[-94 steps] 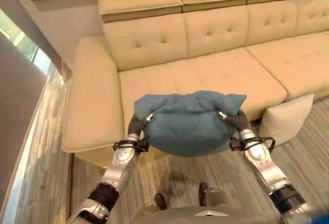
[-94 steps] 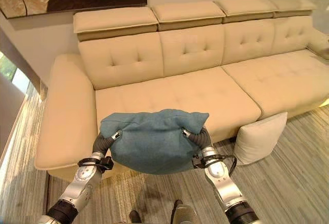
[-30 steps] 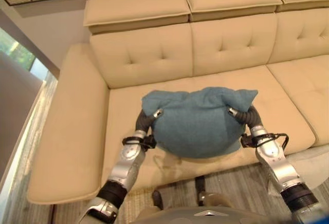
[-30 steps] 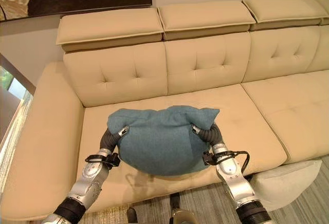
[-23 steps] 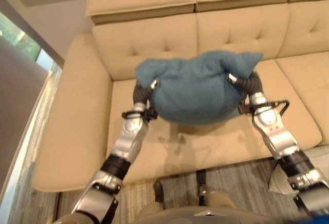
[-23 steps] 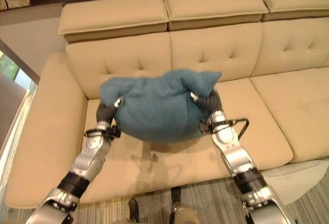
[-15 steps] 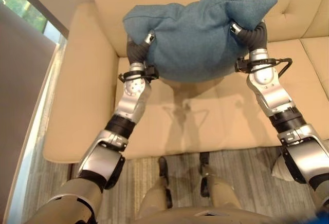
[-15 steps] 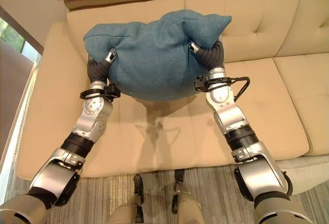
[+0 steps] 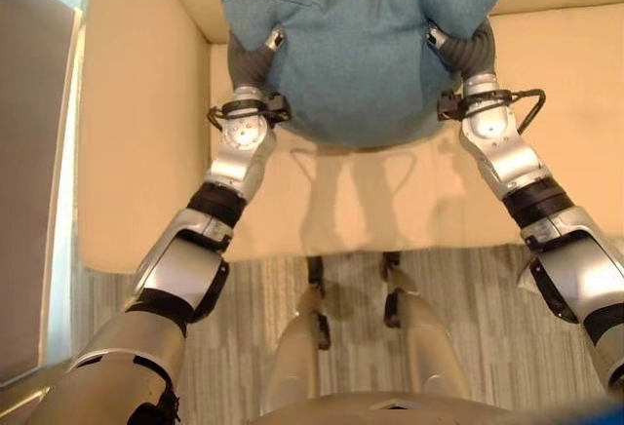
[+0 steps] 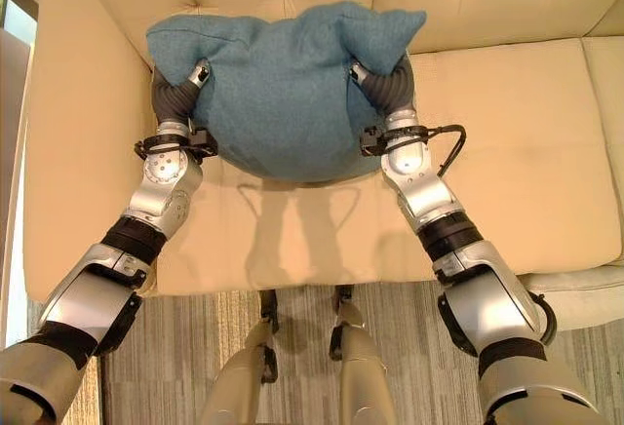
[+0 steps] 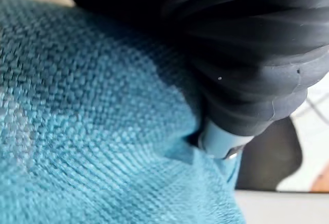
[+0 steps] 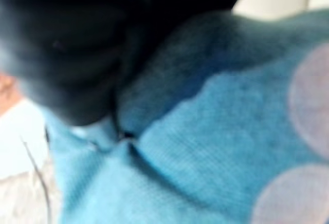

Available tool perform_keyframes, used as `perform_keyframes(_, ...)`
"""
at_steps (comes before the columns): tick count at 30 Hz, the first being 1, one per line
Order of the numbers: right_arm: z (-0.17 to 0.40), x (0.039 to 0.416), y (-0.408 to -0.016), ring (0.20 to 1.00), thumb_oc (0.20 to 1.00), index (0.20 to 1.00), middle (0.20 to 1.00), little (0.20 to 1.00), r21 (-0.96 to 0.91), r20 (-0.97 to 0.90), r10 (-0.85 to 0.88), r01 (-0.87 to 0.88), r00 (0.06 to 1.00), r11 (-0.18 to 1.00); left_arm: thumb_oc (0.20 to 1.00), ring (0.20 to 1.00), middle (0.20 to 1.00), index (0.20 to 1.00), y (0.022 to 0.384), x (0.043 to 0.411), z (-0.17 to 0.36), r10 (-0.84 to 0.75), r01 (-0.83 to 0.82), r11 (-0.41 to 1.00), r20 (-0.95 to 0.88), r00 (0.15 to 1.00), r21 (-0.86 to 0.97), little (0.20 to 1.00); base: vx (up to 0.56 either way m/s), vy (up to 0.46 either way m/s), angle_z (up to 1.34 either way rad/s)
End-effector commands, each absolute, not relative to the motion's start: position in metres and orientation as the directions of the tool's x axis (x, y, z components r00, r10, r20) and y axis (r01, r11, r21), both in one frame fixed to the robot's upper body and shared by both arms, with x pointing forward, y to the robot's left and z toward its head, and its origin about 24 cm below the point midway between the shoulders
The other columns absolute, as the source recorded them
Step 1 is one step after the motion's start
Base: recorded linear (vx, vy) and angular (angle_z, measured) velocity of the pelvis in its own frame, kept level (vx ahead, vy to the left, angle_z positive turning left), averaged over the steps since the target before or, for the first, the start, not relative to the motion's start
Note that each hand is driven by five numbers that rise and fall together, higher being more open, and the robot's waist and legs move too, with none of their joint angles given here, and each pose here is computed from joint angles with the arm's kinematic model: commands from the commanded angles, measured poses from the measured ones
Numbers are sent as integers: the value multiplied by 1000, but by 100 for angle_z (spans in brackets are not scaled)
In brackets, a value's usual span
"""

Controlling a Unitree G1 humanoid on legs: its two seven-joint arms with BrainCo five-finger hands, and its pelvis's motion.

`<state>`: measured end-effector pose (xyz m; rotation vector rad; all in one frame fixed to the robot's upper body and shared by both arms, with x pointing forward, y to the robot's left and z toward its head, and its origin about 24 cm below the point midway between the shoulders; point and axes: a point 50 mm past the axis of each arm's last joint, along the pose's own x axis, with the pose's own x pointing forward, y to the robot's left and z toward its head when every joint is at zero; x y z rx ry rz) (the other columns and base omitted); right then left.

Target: Pick up all the scattered cushions and arrange them neatly on the sofa.

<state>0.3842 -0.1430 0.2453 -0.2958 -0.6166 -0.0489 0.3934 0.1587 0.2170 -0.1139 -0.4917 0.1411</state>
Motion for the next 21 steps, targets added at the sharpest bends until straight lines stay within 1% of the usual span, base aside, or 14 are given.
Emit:
perform_keyframes(1, 302, 374, -86, 200, 200, 200, 200, 200, -330, 715, 245, 7, 655, 944, 200, 200, 200, 200, 118, 390, 285, -17, 69, 996, 658, 753, -53, 200, -10, -28, 15)
perform_keyframes(3, 308, 376, -87, 200, 200, 200, 200, 200, -339, 720, 242, 25, 651, 941, 200, 200, 200, 200, 119, 392, 288, -11, 63, 996, 657, 753, -55, 200, -2, -23, 10)
perform_keyframes(4, 314, 379, -90, 473, 473, 473, 473, 473, -361, 720, 233, 67, 654, 930, 1000, 1000, 1000, 1000, 120, 393, 295, -6, 47, 998, 662, 750, -44, 1000, 5, -22, 6)
perform_keyframes(6, 319, 380, -91, 887, 887, 887, 887, 887, -371, 722, 230, 84, 652, 925, 1000, 1000, 1000, 1000, 120, 394, 298, -12, 44, 999, 663, 748, -32, 1000, 7, -26, 8)
perform_keyframes(7, 329, 382, -93, 1000, 1000, 1000, 1000, 1000, -393, 726, 225, 123, 650, 911, 1000, 1000, 1000, 1000, 120, 395, 310, -13, 34, 999, 675, 738, -17, 1000, 13, -23, 8)
perform_keyframes(9, 335, 383, -97, 1000, 1000, 1000, 1000, 1000, -407, 728, 224, 146, 648, 902, 1000, 1000, 1000, 1000, 122, 394, 317, -14, 24, 1000, 684, 729, -5, 1000, 13, -24, 7)
perform_keyframes(12, 353, 386, -108, 1000, 1000, 1000, 1000, 1000, -461, 727, 212, 235, 653, 856, 1000, 1000, 1000, 1000, 130, 391, 342, -37, -22, 997, 723, 690, 72, 1000, 2, -8, 2)
perform_keyframes(13, 356, 391, -115, 1000, 1000, 1000, 1000, 1000, -503, 707, 198, 286, 679, 815, 1000, 1000, 1000, 1000, 139, 389, 352, -40, -61, 992, 735, 677, 110, 1000, 0, 0, 0)
perform_keyframes(14, 356, 391, -115, 1000, 1000, 1000, 1000, 1000, -503, 708, 198, 286, 678, 815, 1000, 1000, 1000, 1000, 139, 389, 352, -40, -62, 992, 735, 676, 110, 1000, 0, 0, 0)
perform_keyframes(15, 356, 398, -130, 1000, 1000, 1000, 1000, 1000, -534, 681, 155, 341, 716, 774, 1000, 1000, 1000, 1000, 151, 390, 359, -26, -121, 982, 736, 676, 146, 1000, 0, 0, 0)
perform_keyframes(17, 358, 399, -142, 1000, 1000, 1000, 1000, 1000, -518, 683, 110, 372, 722, 770, 1000, 1000, 1000, 1000, 162, 389, 362, -10, -160, 974, 739, 674, 158, 1000, 18, 2, 0)
perform_keyframes(18, 358, 399, -142, 1000, 1000, 1000, 1000, 1000, -518, 683, 111, 372, 722, 770, 1000, 1000, 1000, 1000, 162, 389, 362, -10, -160, 974, 739, 674, 158, 1000, 32, 3, 3)
perform_keyframes(21, 365, 394, -160, 1000, 1000, 1000, 1000, 1000, -474, 711, 65, 409, 700, 780, 1000, 1000, 1000, 1000, 184, 386, 362, 29, -217, 963, 742, 670, 158, 1000, 45, 1, 2)
